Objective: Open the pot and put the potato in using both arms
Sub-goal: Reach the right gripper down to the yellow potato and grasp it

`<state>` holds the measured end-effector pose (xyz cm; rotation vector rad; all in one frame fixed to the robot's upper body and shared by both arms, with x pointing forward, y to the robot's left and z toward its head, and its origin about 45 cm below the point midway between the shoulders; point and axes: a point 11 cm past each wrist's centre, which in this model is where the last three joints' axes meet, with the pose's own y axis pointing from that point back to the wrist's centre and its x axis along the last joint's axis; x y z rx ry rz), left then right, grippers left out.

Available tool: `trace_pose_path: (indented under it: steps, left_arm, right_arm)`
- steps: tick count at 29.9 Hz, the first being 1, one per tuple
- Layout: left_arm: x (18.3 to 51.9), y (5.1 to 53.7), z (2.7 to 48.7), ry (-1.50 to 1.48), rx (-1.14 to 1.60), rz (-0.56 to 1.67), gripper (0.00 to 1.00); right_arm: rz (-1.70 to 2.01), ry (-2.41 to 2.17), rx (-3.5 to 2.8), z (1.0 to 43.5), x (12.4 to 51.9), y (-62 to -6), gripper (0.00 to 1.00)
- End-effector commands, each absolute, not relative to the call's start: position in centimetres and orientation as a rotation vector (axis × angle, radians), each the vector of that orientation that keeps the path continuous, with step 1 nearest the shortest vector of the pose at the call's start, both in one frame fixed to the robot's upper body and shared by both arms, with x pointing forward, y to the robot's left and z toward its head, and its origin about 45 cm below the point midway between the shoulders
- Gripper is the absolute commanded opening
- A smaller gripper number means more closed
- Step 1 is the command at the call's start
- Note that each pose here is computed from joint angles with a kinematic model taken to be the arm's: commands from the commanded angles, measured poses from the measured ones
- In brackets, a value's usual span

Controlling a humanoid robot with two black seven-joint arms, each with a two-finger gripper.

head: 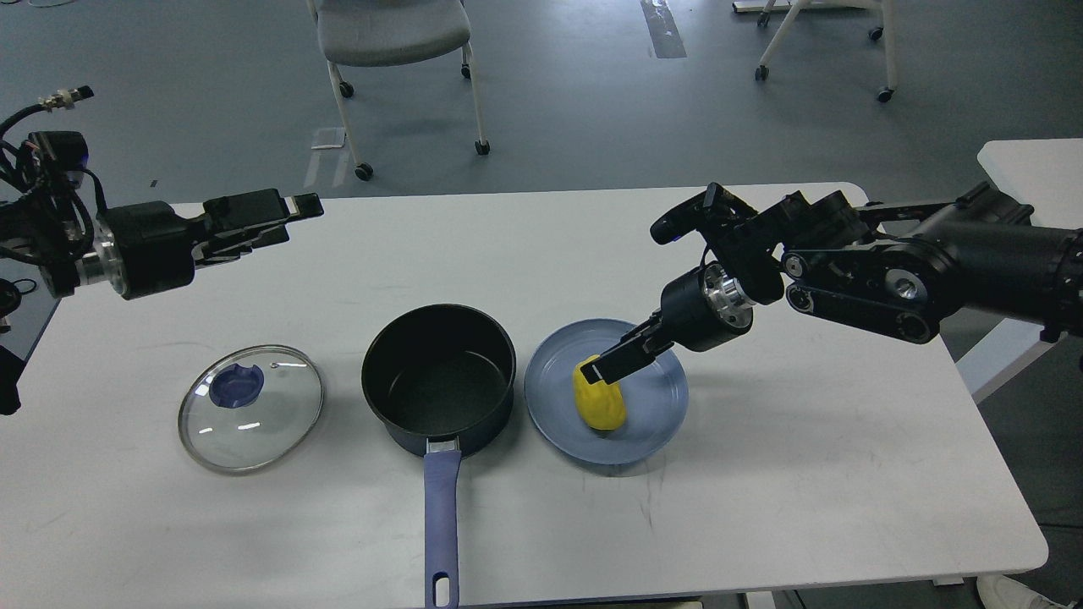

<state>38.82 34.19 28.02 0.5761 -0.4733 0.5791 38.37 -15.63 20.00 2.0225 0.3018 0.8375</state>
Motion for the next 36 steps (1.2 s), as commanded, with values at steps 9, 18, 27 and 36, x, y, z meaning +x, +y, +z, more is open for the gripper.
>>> trace_pose_path:
  steps: [9,18,27,36]
  left_arm:
    - [38.9,34.2,28.1,-0.478,0.576,0.580,0.98]
    - [38.8,34.8,28.3,-0.480,0.587,0.591,0.98]
    - [38.8,34.9,28.4,-0.479,0.587,0.593,0.98]
    - [38.8,34.9,28.4,-0.481,0.587,0.594,0.98]
  right_arm:
    - [0.833,0.350,1.983,17.9,38.3,-14.1,1.00]
    - [0.828,0.367,1.954,17.2,38.4,-14.1,1.00]
    - [0.813,0.367,1.952,16.1,38.2,-13.9,0.95]
    - [0.806,0.368,1.952,15.7,38.2,-13.8,0.94]
